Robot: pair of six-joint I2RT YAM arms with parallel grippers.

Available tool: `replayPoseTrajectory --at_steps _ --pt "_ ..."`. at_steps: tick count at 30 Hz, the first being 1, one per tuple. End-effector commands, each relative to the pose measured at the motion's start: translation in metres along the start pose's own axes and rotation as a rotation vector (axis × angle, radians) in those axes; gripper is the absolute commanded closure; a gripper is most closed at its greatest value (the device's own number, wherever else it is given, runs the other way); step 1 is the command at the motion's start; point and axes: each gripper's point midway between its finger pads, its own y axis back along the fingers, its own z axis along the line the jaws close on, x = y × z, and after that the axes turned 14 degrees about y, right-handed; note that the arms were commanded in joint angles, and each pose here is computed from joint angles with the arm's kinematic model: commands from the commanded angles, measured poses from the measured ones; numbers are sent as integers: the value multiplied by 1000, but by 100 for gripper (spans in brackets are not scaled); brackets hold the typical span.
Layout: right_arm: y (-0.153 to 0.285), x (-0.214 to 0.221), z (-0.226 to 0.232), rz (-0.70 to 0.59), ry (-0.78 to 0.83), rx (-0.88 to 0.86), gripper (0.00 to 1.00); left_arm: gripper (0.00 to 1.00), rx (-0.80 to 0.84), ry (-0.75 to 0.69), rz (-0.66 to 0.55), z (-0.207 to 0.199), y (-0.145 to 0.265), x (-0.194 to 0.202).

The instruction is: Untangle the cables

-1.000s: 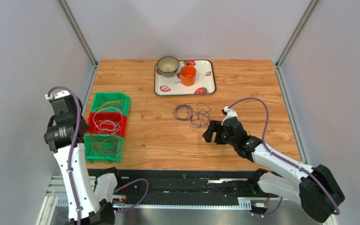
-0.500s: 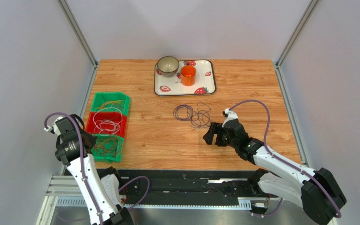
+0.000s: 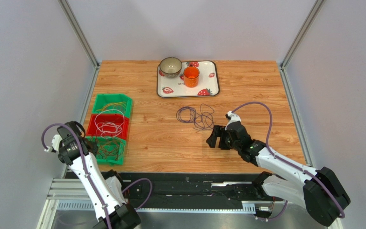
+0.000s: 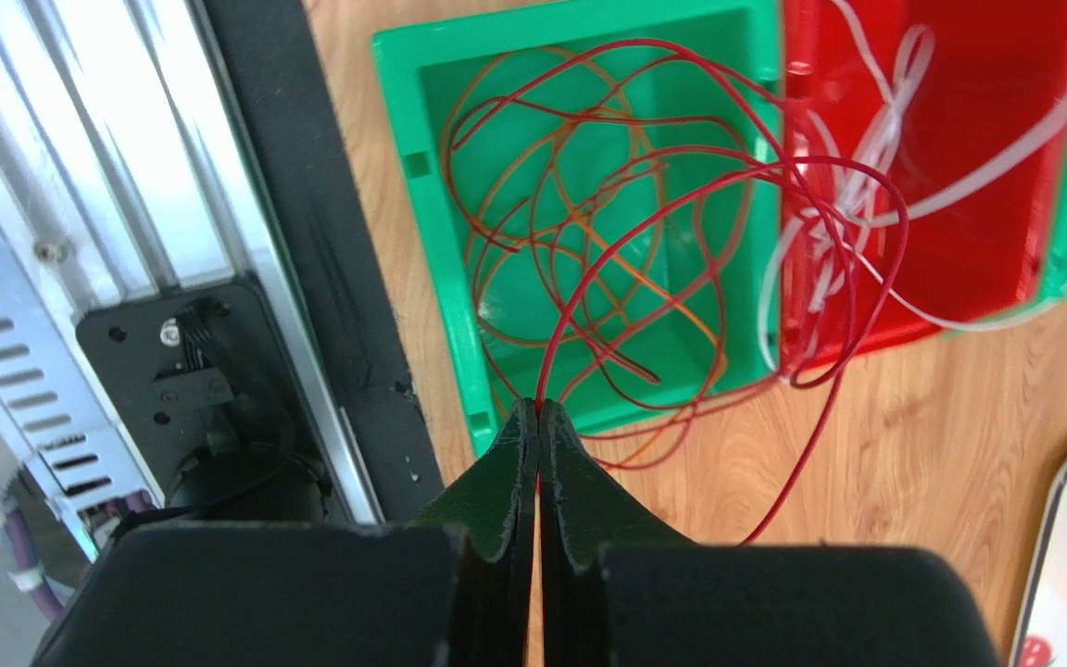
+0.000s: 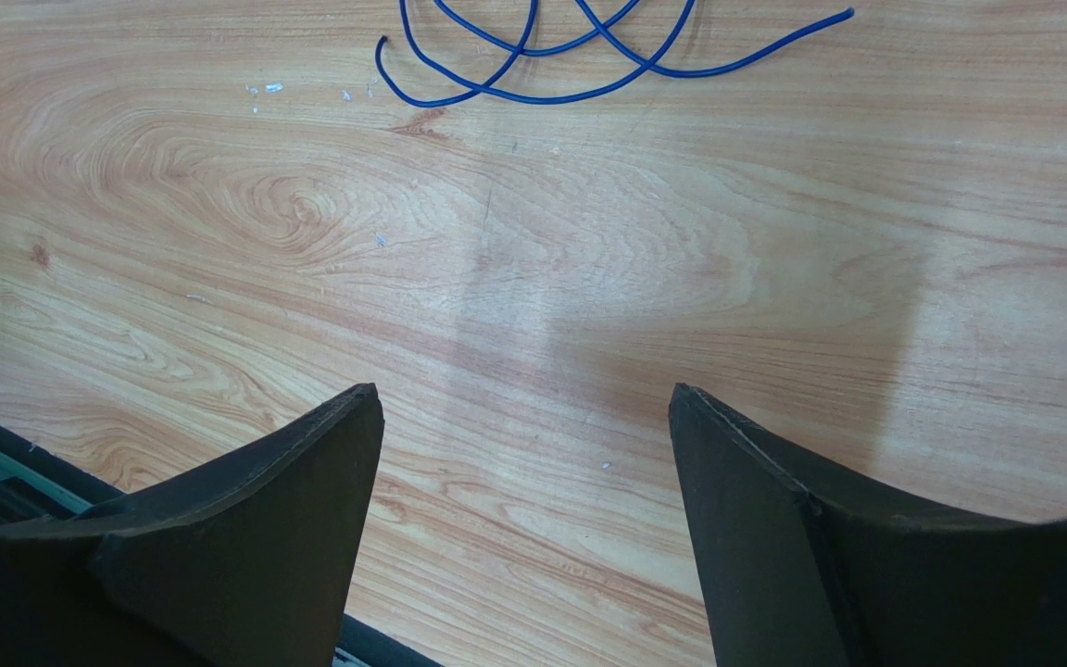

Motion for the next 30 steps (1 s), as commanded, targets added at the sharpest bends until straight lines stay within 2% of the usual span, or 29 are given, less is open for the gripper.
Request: replayPoseTrajectory --at_steps 1,4,6,7,8,11,12,13,14,20,23,24,30 --pt "1 -14 2 -36 -22 4 21 100 3 123 26 -6 -18 -1" --pt "2 -16 2 -39 -24 11 21 100 -18 143 63 -10 -30 1" --pt "3 -16 2 -35 -20 11 21 90 -20 134 126 -12 -35 10" --pt "4 -17 2 -35 -14 13 21 82 12 120 143 -19 -37 11" --pt "7 -23 5 -45 -9 7 21 59 52 100 184 -25 -34 18" --pt "17 -30 3 -60 -2 26 22 37 105 93 149 -28 -25 14" --pt "22 -30 1 -53 -1 37 22 33 141 91 117 -32 -18 9" --pt "26 -32 2 -61 3 32 22 9 148 90 102 -32 -15 7" --pt "34 -43 5 -96 0 25 21 7 158 76 98 -33 -12 6" --pt "47 -61 4 -105 -6 67 20 6 165 24 101 -34 10 3" --pt "39 -67 6 -55 -5 95 19 6 204 -17 60 -36 22 -3" --pt "27 -60 3 2 -4 123 19 6 230 -34 60 -38 26 -2" --pt "-9 -69 5 134 -4 210 19 5 301 -163 59 -40 37 2"
